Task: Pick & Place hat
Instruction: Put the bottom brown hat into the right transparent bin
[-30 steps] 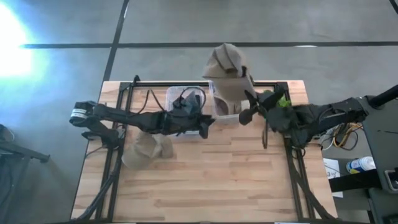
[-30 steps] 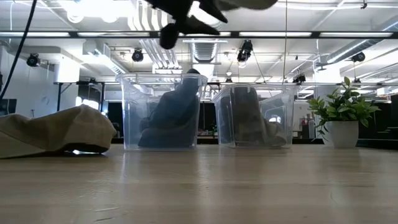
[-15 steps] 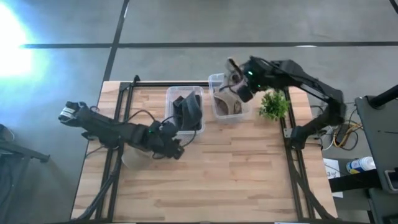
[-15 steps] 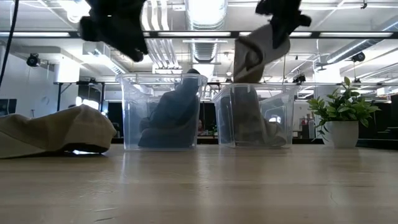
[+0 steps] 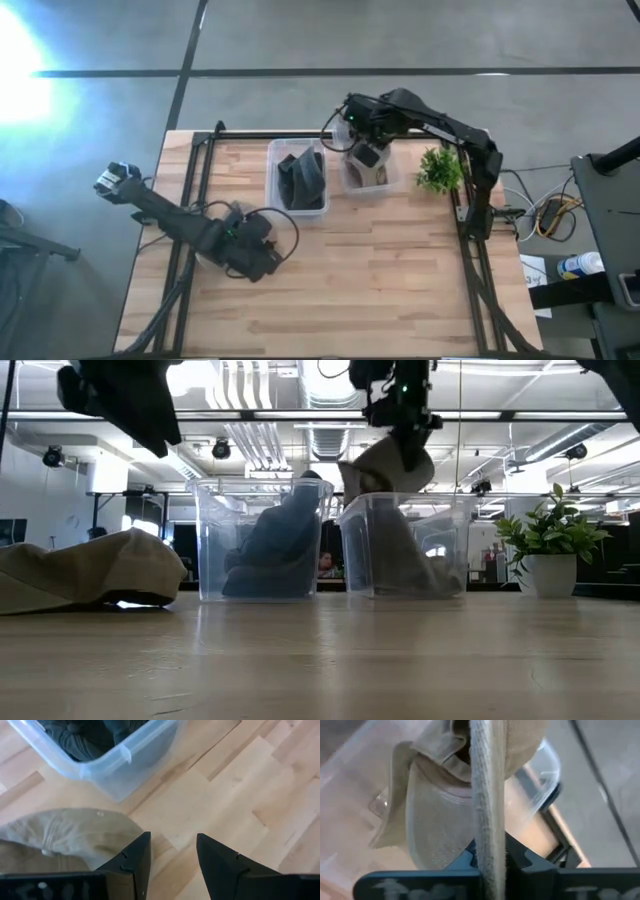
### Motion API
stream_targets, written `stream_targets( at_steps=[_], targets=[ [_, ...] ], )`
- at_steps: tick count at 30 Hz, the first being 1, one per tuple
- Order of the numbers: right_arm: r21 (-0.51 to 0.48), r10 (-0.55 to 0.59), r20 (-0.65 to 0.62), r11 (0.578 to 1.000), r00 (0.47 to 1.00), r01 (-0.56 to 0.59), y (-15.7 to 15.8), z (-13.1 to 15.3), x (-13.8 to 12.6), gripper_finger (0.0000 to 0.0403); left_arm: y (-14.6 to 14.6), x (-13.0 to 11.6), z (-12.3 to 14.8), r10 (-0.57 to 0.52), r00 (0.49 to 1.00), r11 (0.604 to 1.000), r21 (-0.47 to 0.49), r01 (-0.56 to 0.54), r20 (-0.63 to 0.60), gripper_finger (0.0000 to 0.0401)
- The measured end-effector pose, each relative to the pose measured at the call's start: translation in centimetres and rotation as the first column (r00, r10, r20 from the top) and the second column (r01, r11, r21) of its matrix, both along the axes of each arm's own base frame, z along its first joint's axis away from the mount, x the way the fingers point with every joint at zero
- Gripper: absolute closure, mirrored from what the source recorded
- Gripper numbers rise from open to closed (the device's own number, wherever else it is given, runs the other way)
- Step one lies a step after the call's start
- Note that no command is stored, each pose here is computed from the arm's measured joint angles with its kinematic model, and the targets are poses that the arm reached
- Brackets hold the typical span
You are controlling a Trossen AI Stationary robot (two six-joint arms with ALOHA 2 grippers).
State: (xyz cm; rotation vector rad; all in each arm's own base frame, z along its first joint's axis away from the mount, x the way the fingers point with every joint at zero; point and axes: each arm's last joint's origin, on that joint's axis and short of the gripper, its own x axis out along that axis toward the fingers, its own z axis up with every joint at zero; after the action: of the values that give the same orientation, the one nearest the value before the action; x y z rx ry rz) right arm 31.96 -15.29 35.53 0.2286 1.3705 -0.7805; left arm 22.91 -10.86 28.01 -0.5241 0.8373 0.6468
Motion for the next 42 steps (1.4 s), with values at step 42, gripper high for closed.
stream_targets(
  at_steps=[42],
  targets=[
    [0.315, 0.256, -0.204, 0.931, 0.945, -0.184, 3.6, -9.0, -1.7, 0.0321, -0.3, -2.1, -0.5, 0.067, 0.988, 0.998, 0.013, -0.066, -0.139, 0.0250]
  ],
)
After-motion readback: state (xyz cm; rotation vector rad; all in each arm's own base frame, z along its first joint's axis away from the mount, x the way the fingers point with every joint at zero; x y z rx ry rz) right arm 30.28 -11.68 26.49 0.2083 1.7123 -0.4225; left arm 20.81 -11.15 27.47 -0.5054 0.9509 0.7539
